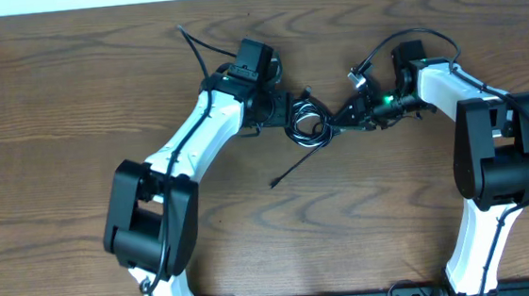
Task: Untangle cables
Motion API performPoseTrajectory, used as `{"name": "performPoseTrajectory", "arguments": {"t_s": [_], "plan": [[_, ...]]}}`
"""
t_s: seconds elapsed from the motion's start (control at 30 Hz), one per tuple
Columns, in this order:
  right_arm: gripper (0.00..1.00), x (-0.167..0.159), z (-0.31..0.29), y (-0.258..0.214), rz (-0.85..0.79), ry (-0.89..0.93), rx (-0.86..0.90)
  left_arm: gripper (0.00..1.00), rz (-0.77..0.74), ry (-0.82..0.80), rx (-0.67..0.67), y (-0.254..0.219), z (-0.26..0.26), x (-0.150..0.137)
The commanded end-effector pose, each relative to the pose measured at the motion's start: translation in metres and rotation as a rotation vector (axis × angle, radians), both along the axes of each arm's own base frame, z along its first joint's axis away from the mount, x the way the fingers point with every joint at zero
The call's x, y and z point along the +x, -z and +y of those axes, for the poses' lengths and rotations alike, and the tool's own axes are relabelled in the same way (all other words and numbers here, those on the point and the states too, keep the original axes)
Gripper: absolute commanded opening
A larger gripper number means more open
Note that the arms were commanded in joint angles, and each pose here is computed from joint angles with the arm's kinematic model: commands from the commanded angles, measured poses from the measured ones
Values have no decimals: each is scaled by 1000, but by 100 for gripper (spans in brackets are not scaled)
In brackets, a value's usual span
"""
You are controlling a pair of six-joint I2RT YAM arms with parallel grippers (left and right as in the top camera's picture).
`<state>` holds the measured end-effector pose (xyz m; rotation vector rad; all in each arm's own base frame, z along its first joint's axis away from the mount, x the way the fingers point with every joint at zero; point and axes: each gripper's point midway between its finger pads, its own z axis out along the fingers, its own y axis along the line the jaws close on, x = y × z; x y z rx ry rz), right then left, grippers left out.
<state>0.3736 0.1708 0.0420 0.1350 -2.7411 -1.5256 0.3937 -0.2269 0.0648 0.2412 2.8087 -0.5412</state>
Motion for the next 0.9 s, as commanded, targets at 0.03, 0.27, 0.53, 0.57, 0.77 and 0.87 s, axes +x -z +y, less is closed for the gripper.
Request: {"name": "performPoseTrajectory", "arguments": {"t_s": [0.03, 0.27, 0.53, 0.57, 0.77, 0.87], "plan": [[13, -16, 7, 1, -10, -74, -81, 64, 114, -3, -1, 29, -3, -13], [11, -32, 42, 7, 77, -94, -138, 63, 147, -40, 138, 44, 30, -18], [12, -31, 70, 20, -37, -155, -230, 63, 150, -39, 140, 51, 30, -19], [11, -30, 71, 19, -41, -158, -225, 63, 150, -39, 140, 52, 30, -19], [13, -21, 54, -3, -109, -164, -228, 63, 111, -24, 128, 65, 24, -6], [16, -9, 41, -26, -193, -143, -218, 63, 122, -18, 121, 74, 21, -6]]}}
